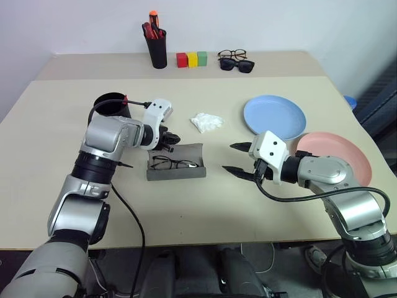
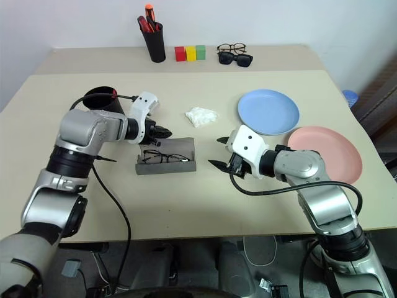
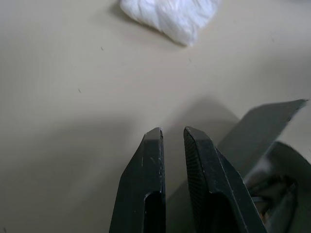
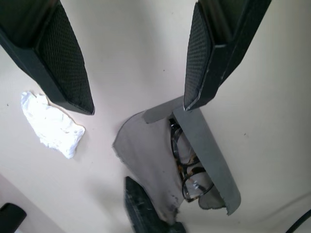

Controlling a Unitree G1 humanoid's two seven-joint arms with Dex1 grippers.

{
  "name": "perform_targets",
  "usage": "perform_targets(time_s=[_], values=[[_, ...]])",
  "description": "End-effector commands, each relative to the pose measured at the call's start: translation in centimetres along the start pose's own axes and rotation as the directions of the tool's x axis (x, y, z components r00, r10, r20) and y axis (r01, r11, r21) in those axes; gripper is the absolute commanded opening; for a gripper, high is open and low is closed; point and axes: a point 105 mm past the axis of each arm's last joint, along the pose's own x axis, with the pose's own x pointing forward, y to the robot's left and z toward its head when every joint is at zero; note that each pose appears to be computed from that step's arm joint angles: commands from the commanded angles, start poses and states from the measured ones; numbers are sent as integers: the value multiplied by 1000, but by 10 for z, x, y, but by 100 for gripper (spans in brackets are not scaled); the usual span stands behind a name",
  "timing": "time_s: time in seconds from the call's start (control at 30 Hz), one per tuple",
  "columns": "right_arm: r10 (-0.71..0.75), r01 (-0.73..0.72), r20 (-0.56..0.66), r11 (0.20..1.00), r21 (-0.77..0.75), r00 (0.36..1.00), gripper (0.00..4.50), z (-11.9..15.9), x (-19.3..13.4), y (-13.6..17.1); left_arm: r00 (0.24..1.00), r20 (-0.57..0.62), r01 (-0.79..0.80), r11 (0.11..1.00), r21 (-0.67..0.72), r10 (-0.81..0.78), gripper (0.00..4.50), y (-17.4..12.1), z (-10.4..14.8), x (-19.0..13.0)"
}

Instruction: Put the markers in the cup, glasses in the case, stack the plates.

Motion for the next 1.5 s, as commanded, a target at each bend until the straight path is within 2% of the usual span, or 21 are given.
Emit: perform_targets(time_s=[0.03, 0.17, 0.27, 0.33, 0.4, 0.57, 0.67, 0.8, 0.93, 1.03, 1.07, 1.17, 1.3, 1.43, 1.5], values=[[-30, 31, 31, 999, -28, 999, 294, 8, -3, -8, 999, 33, 28, 999, 39, -29, 65, -13, 3, -15], [-58, 59, 36, 998, -32, 998, 294, 6, 1, -16, 996, 79, 34, 995, 89, -41, 65, -22, -6, -28], [-113, 114, 24, 993, -15, 993, 294, 1, 9, -29, 983, 170, 33, 984, 175, -63, 65, -30, -8, -37], [-146, 146, 8, 989, -2, 989, 294, -4, 16, -38, 984, 163, 38, 980, 193, -70, 65, -33, -20, -41], [-178, 178, -10, 984, 19, 984, 294, -10, 25, -48, 967, 237, 26, 966, 258, -90, 65, -37, -19, -46], [-344, 347, -107, 938, 11, 933, 294, -31, 52, -91, 975, 214, -12, 960, 280, -50, 65, -33, -45, -51], [-419, 420, -177, 907, -34, 890, 294, -43, 53, -112, 952, 302, -59, 953, 297, -35, 65, -30, -40, -58], [-476, 475, -273, 877, -74, 836, 294, -64, 47, -128, 861, 506, -130, 941, 311, -48, 65, -32, -19, -82], [-486, 482, -319, 871, -97, 814, 294, -78, 46, -131, 835, 545, -121, 943, 310, -73, 65, -36, -20, -90], [-498, 496, -341, 863, -100, 797, 214, -84, 45, -133, 822, 557, -84, 942, 324, -118, 60, -45, -23, -95], [-504, 500, -348, 859, -107, 791, 176, -85, 44, -134, 820, 558, -76, 943, 325, -126, 60, -46, -24, -96], [-520, 512, -359, 850, -126, 775, 20, -88, 41, -136, 834, 530, -40, 942, 335, -153, 60, -51, -30, -93], [-532, 510, -329, 846, -156, 780, 9, -82, 39, -135, 829, 530, -21, 937, 350, -179, 60, -56, -31, -92], [-537, 471, -192, 829, -302, 821, 9, -51, 35, -131, 823, 541, -22, 941, 338, -175, 60, -53, -28, -89], [-546, 482, -162, 819, -311, 822, 9, -39, 20, -130, 824, 538, -35, 932, 361, -178, 60, -51, -29, -86]])
